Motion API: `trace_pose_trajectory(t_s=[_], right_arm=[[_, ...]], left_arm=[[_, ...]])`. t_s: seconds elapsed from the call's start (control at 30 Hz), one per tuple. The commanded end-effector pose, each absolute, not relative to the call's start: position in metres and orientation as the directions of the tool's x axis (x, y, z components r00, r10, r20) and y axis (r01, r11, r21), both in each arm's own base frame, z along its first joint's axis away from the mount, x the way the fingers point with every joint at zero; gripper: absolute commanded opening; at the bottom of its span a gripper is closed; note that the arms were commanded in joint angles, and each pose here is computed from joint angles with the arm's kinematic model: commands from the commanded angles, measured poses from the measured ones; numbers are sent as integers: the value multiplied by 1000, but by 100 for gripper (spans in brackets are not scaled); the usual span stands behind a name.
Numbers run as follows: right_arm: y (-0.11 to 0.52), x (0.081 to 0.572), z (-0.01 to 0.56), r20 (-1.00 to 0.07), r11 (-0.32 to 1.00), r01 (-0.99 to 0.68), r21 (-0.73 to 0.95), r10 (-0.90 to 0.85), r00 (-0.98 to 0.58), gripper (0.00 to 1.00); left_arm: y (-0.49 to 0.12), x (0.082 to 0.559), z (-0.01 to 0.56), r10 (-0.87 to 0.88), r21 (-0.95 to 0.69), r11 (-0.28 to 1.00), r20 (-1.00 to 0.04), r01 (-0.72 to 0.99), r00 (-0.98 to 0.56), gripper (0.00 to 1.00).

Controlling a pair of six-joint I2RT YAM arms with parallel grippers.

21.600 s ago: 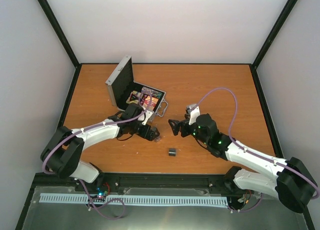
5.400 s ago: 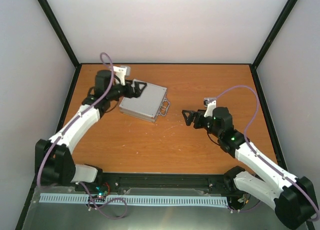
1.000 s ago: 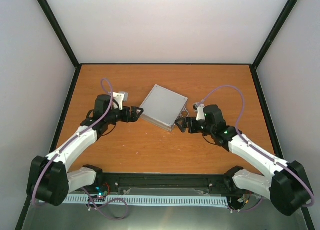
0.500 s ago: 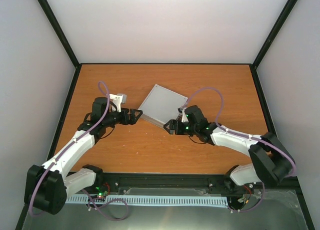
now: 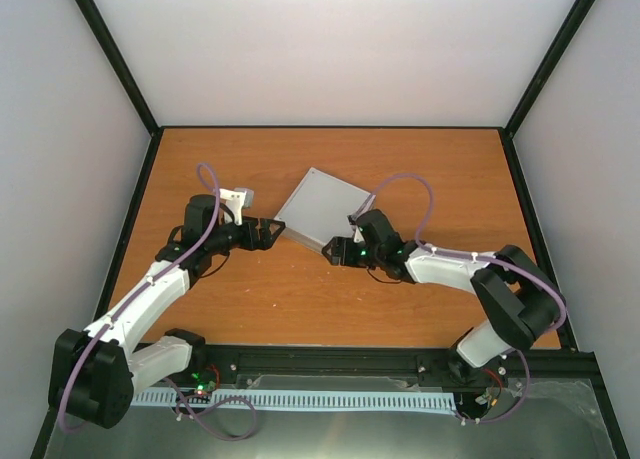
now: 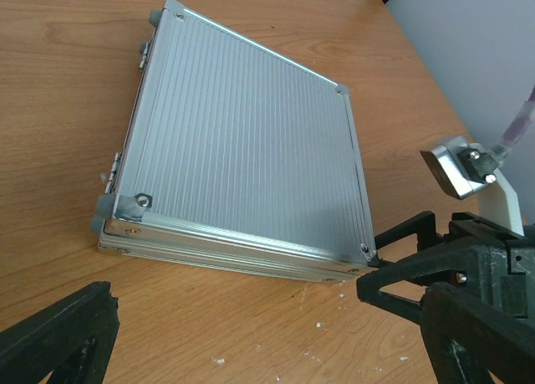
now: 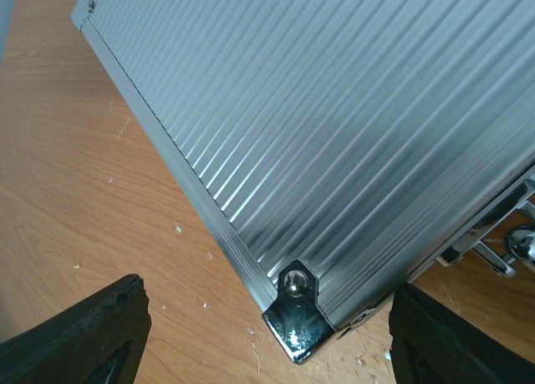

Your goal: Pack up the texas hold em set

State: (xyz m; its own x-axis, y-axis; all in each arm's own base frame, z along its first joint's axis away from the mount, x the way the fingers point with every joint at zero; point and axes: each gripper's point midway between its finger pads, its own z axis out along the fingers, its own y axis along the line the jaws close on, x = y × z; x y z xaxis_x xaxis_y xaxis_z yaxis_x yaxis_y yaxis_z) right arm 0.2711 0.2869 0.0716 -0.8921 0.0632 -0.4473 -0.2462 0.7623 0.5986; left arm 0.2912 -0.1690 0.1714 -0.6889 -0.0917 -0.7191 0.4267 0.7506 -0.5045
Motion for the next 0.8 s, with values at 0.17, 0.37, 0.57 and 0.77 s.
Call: trace_pose_trajectory(t_s=[0.17, 0.37, 0.57, 0.77], right_arm=[[333, 282, 82, -493, 717, -344, 607, -1, -870, 78], [352, 280, 84, -506, 699, -391, 599, -48, -861, 78], [333, 281, 102, -561, 747, -387, 540, -23, -828, 79], [281, 286, 150, -705, 831, -396, 391, -6, -709, 89]], left_arm=[[-171, 290, 176, -83, -497, 745, -731, 445, -678, 100], [-172, 292, 178, -91, -506, 741, -728, 443, -680, 100], [-178, 297, 184, -92, -517, 720, -733, 464, -674, 99], [-195, 303, 190, -62, -497, 709, -751, 500, -658, 98]])
